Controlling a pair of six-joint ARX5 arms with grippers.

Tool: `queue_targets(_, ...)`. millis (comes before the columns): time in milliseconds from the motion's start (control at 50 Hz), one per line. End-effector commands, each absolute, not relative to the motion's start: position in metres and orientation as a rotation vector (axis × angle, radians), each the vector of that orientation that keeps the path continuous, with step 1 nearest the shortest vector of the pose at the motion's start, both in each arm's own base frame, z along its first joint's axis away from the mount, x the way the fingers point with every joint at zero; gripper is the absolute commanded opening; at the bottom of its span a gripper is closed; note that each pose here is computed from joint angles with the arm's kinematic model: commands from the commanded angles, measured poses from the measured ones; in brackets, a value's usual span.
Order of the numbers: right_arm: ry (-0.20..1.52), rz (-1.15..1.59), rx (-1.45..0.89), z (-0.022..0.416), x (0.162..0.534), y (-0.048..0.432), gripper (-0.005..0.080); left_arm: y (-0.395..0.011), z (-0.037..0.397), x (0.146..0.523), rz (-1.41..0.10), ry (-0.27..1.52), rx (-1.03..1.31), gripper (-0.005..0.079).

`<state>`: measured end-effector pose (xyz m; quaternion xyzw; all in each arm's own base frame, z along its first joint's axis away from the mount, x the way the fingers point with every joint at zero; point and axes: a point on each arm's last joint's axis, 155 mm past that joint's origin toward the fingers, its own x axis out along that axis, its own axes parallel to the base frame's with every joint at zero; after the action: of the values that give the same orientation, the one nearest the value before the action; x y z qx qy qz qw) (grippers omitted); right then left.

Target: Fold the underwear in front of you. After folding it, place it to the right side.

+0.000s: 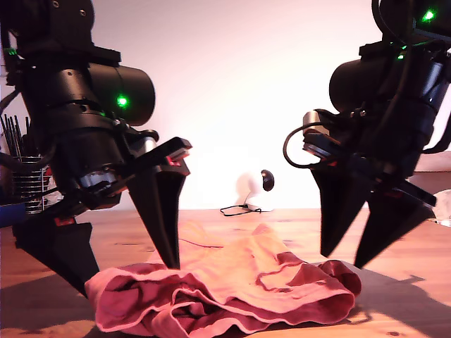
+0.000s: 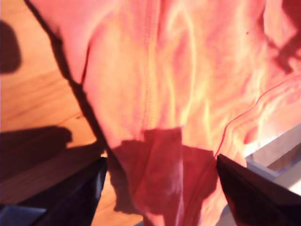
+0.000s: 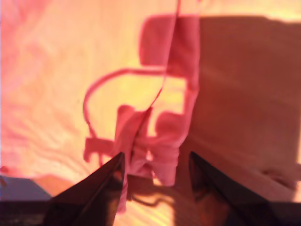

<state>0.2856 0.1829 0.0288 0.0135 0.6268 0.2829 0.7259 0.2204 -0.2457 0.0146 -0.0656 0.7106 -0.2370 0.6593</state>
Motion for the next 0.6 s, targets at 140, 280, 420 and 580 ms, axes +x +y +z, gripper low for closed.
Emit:
queue_targets(140, 1.397, 0.607, 0.089, 0.029, 0.288, 0.178, 0.0414, -0.254, -0.009, 0.206, -0.535, 1.659, -0.112, 0.0679)
queue_targets(280, 1.4, 0.644, 0.137, 0.033, 0.285, 0.188, 0.0429, -0.26, -0.009, 0.204, -0.554, 1.648, -0.104, 0.0679)
queue_targets(420, 1.403, 0.694, 0.15, 0.036, 0.279, 0.2, 0.0446, -0.261, -0.009, 0.204, -0.556, 1.648, -0.102, 0.0679)
queue_targets(580, 1.435, 0.673, 0.125, 0.023, 0.277, 0.198, 0.049, -0.26, -0.009, 0.203, -0.555, 1.65, -0.102, 0.0679)
